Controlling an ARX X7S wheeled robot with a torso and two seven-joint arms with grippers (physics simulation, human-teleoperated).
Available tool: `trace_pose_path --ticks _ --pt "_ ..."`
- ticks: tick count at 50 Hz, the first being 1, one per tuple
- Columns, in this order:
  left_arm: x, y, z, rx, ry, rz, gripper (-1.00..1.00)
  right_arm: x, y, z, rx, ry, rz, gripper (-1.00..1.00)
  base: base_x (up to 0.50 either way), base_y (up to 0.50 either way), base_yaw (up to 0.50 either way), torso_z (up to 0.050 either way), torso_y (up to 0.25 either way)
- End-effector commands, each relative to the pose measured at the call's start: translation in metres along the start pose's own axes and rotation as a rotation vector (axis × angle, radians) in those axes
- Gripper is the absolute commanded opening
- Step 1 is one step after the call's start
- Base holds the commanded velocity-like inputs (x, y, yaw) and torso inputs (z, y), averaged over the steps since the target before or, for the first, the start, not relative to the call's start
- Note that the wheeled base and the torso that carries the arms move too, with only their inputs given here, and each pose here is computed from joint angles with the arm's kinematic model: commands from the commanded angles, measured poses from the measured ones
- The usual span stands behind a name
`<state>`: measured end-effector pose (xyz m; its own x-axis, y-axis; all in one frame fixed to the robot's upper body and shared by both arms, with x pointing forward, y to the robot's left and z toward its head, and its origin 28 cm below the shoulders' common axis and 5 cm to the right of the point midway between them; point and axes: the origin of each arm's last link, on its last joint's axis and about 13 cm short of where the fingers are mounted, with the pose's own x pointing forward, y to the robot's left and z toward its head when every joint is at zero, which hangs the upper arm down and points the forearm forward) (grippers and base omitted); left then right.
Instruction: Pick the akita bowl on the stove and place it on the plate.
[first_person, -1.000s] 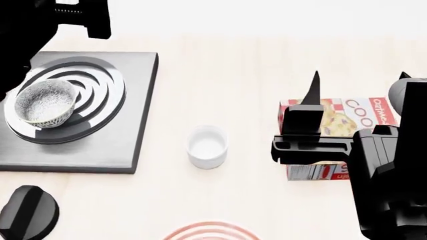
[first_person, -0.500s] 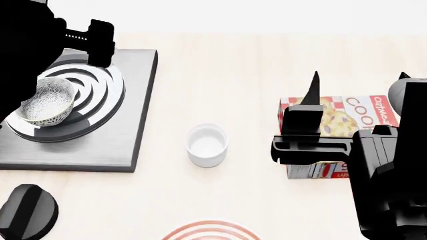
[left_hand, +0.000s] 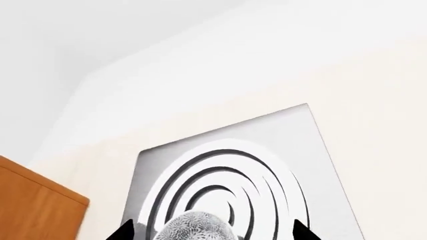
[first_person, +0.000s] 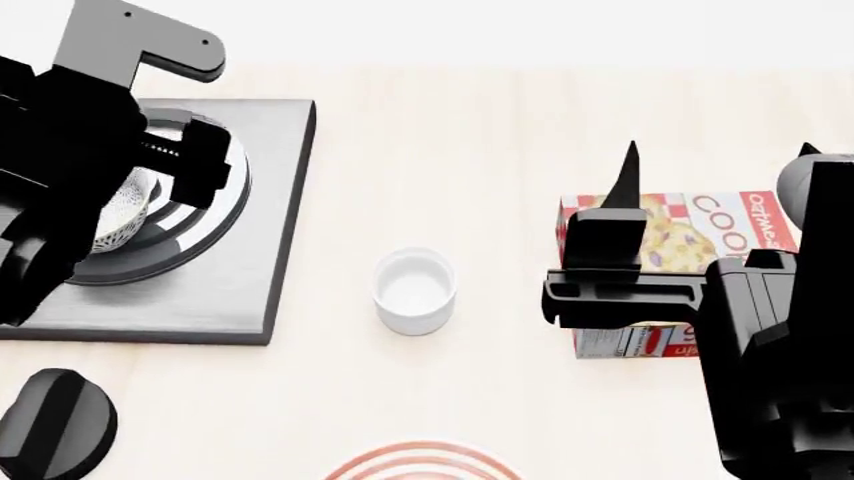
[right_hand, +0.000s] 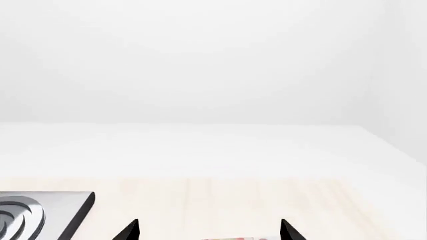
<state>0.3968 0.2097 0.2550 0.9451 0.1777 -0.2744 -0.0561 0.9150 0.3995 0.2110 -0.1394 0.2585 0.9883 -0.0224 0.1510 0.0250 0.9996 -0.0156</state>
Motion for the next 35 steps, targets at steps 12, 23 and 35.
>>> trace_pose_path --ticks 12,23,35 --pt "0.005 -0.005 -0.023 0.076 0.048 0.047 1.00 0.000 0.000 -0.002 -0.001 0.002 0.000 1.00 0.00 0.00 0.00 0.000 0.000" --pt "0.007 -0.004 -0.028 0.086 0.067 0.063 1.00 0.001 -0.001 -0.002 -0.001 0.002 0.000 1.00 0.00 0.00 0.00 0.000 0.000" --pt "0.008 -0.004 -0.035 0.087 0.090 0.053 1.00 0.000 -0.001 -0.002 -0.001 0.003 0.000 1.00 0.00 0.00 0.00 0.000 0.000"
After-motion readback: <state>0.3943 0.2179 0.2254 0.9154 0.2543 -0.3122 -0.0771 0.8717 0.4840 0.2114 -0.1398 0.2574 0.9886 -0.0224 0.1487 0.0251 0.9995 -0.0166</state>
